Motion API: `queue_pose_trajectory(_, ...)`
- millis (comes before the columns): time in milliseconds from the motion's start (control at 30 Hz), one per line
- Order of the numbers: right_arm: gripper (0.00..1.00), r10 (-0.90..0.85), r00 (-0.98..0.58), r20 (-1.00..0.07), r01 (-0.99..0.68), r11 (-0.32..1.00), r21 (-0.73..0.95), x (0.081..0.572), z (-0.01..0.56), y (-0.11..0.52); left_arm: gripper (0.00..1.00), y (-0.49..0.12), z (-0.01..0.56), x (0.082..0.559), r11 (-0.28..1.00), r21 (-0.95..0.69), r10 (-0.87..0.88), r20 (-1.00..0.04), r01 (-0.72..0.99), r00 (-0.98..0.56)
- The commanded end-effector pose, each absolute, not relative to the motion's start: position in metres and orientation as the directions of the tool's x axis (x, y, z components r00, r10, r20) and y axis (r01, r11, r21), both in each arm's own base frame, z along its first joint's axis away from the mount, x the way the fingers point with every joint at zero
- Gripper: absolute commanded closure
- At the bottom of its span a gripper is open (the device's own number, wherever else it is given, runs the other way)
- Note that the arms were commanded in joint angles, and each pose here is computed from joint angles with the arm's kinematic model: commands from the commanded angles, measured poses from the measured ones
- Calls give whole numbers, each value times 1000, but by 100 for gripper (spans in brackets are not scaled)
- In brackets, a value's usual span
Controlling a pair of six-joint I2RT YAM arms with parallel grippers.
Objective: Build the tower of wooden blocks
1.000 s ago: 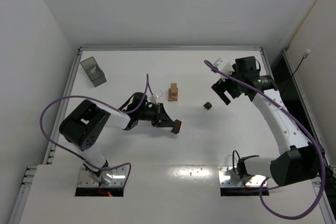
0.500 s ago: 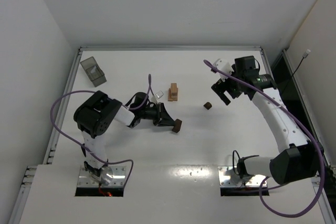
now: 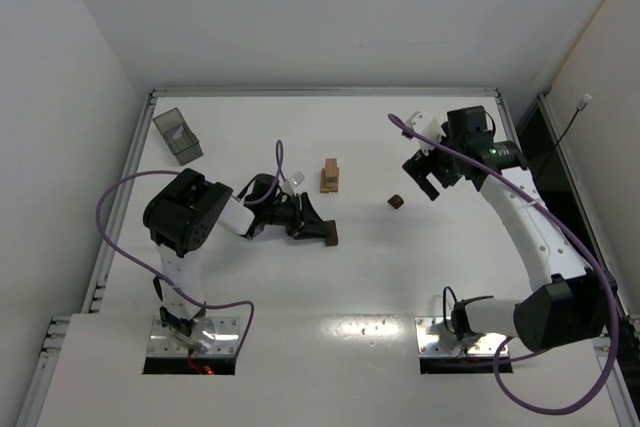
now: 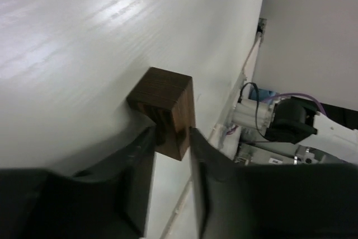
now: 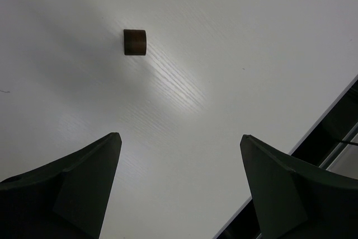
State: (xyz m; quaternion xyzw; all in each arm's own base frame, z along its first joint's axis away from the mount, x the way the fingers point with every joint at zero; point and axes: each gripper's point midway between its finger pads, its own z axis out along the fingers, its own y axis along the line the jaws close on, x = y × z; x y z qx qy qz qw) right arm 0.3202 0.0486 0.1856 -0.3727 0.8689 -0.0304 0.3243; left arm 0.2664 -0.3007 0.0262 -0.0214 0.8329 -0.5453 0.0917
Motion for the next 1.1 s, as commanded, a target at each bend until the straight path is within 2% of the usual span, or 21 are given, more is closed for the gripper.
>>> queue_pose_trajectory(0, 15, -656, -487, -576, -618, 725, -304, 329, 202, 52, 67, -292, 22, 286, 436, -895, -174, -185, 92, -967)
queue_pose_trajectory(67, 15, -656, -487, -576, -618, 725, -304, 329, 202, 52, 60, -287, 16, 287, 457, -887, -183, -171, 71, -968)
queue_pose_trajectory(100, 15, -656, -487, -576, -618, 725, -304, 329, 202, 52, 54, -281, 12, 292, 479, -876, -201, -180, 64, -963)
queue_pose_trajectory(200, 15, -668, -468, -578, -637, 709, -304, 328, 204, 55, 45, -266, 16, 302, 524, -849, -235, -218, 65, -947)
queue_pose_trajectory(367, 15, -686, -401, -607, -719, 647, -255, 311, 209, 73, 39, -232, 29, 313, 608, -791, -288, -293, 62, -912)
queue_pose_trajectory(467, 13, -686, -264, -678, -860, 486, -157, 280, 216, 113, 36, -210, 44, 318, 682, -726, -288, -371, 82, -883)
queue_pose_trajectory(500, 7, -713, -193, -674, -895, 409, -177, 275, 215, 119, 36, -206, 47, 318, 707, -697, -257, -408, 118, -876)
queue_pose_trajectory(567, 0, -736, -62, -674, -951, 249, -184, 257, 216, 139, 21, -195, 62, 322, 737, -661, -237, -446, 139, -863)
queue_pose_trajectory(600, 0, -741, -30, -671, -965, 196, -173, 252, 214, 145, 13, -192, 65, 321, 749, -648, -232, -453, 139, -861)
queue_pose_trajectory(633, 0, -742, -2, -670, -979, 138, -149, 245, 211, 155, 0, -185, 72, 328, 765, -630, -240, -471, 134, -849)
queue_pose_trajectory(667, 0, -742, -17, -670, -994, 84, -67, 237, 200, 163, 0, -179, 74, 325, 775, -621, -235, -457, 118, -858)
queue_pose_trajectory(733, 0, -743, 40, -668, -999, -20, -38, 234, 199, 180, 0, -172, 87, 334, 794, -587, -209, -505, 156, -838)
queue_pose_trajectory(833, 0, -787, 48, -615, -988, -128, 87, 231, 173, 201, 0, -159, 91, 337, 804, -575, -205, -511, 154, -835)
queue_pose_trajectory(967, 0, -833, 94, -545, -964, -213, 158, 238, 142, 223, 0, -142, 103, 350, 821, -548, -202, -543, 161, -815)
queue_pose_trajectory(1067, 0, -861, 131, -491, -967, -220, 128, 252, 122, 240, 0, -123, 108, 361, 834, -541, -245, -542, 110, -804)
